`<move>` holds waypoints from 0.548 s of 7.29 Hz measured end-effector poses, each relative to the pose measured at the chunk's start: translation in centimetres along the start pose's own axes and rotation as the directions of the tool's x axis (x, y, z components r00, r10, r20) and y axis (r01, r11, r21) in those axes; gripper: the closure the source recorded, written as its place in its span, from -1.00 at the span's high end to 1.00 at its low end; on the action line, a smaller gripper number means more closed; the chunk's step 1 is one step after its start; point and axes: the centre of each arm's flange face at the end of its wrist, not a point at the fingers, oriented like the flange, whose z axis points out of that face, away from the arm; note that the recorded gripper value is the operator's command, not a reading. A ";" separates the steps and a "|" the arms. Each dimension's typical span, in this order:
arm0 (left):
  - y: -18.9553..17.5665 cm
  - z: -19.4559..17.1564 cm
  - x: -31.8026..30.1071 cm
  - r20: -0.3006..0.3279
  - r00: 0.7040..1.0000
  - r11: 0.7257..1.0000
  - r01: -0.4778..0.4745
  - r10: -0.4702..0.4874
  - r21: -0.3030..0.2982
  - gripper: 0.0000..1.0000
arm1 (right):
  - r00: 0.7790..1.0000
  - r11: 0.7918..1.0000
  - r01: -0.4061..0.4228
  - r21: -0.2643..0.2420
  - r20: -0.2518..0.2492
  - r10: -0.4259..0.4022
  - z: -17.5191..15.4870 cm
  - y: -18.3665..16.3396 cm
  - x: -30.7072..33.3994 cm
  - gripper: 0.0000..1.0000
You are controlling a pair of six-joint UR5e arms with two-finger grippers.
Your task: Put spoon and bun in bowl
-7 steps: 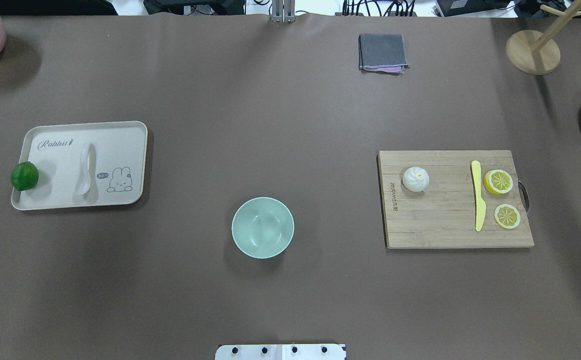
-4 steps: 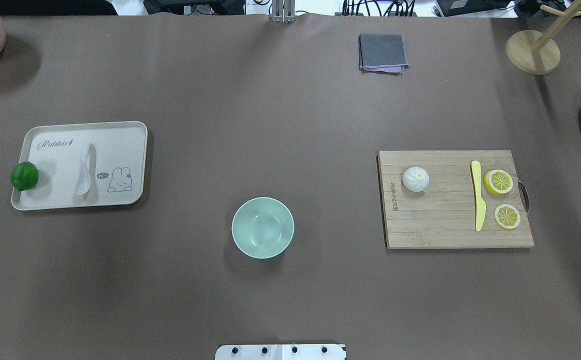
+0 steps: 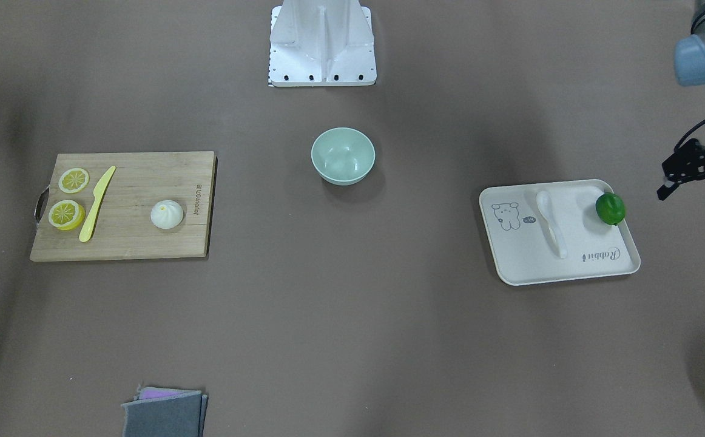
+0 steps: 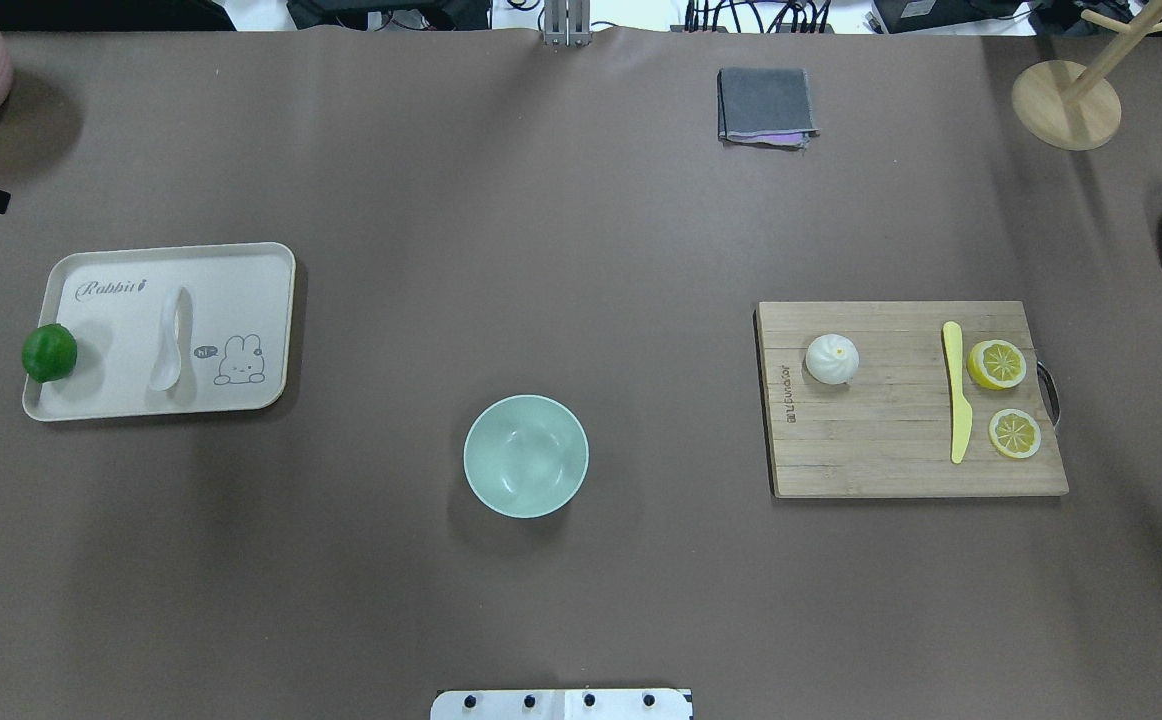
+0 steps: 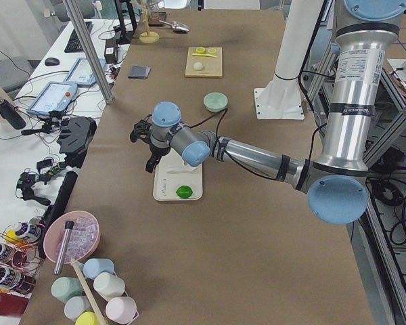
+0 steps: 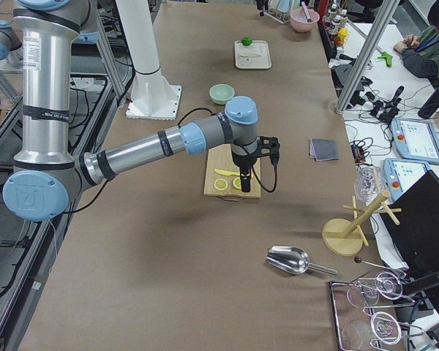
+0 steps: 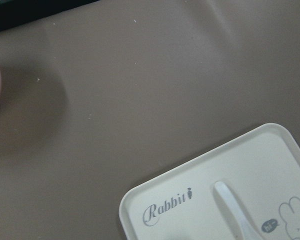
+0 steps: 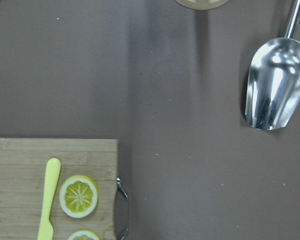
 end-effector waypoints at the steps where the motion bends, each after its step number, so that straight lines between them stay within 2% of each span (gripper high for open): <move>1: -0.1 2.7 2.7 -0.029 0.996 0.997 0.079 -0.080 -0.020 0.95 | 0.999 0.999 -0.041 0.003 -0.008 0.041 1.5 -0.4 -4.0 1.00; 2: 0.2 5.0 4.7 -0.033 0.990 0.990 0.136 -0.137 -0.028 0.95 | 0.997 0.997 -0.077 0.002 -0.012 0.077 2.8 -0.5 -7.5 0.96; 4: 1.8 9.7 8.0 0.015 0.978 0.977 0.211 -0.210 -0.017 0.95 | 0.990 0.991 -0.137 0.005 -0.017 0.137 4.8 0.3 -12.7 0.96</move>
